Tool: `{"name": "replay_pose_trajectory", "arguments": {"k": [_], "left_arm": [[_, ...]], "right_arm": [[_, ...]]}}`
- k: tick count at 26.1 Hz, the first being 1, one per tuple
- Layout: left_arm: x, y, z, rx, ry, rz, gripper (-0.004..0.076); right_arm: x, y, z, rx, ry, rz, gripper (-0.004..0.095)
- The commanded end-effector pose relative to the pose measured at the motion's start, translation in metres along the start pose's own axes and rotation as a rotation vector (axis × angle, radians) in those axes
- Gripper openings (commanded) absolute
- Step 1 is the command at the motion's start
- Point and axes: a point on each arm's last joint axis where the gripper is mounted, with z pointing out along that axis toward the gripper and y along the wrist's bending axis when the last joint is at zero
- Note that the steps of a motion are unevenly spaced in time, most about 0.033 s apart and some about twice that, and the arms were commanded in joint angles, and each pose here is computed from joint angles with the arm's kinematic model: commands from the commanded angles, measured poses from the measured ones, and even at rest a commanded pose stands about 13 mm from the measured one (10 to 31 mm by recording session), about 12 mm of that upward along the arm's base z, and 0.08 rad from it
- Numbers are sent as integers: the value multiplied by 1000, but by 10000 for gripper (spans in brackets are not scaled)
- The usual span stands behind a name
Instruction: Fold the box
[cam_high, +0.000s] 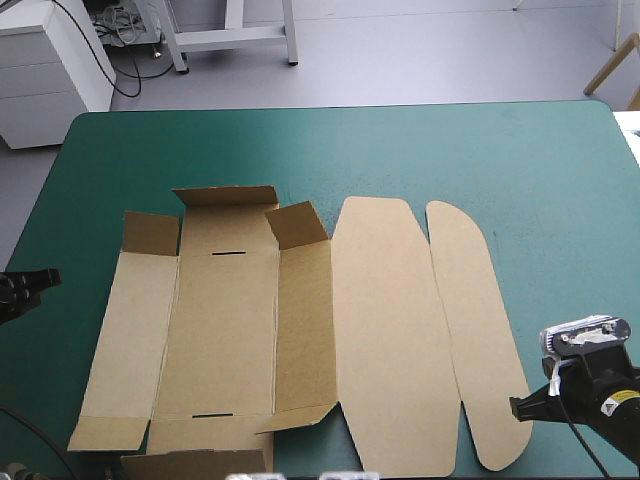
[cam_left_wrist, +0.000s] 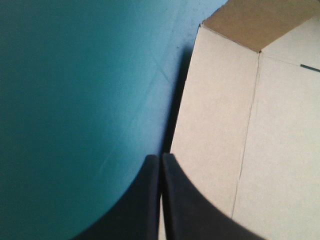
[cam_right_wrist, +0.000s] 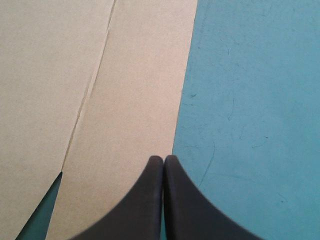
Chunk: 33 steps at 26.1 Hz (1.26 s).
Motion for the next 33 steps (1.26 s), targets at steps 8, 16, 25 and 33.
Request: {"name": "replay_pose_trajectory", "arguments": {"k": [8,16,25,33], "left_arm": [[2,1,-13,-66,21,32,13],[12,2,3,-30,52,-22,458],[35,10,34,-28,126,-67,542],[53,16,58,-36,137,-61,542]], "right_arm": [[-10,-2,-4,19,-70,-11,-19],[-10,-2,-4,19,-70,-14,-19],[-10,-2,-4,19,-70,-18,-20],[-11,-2,-4,21,-74,-18,-20]]}}
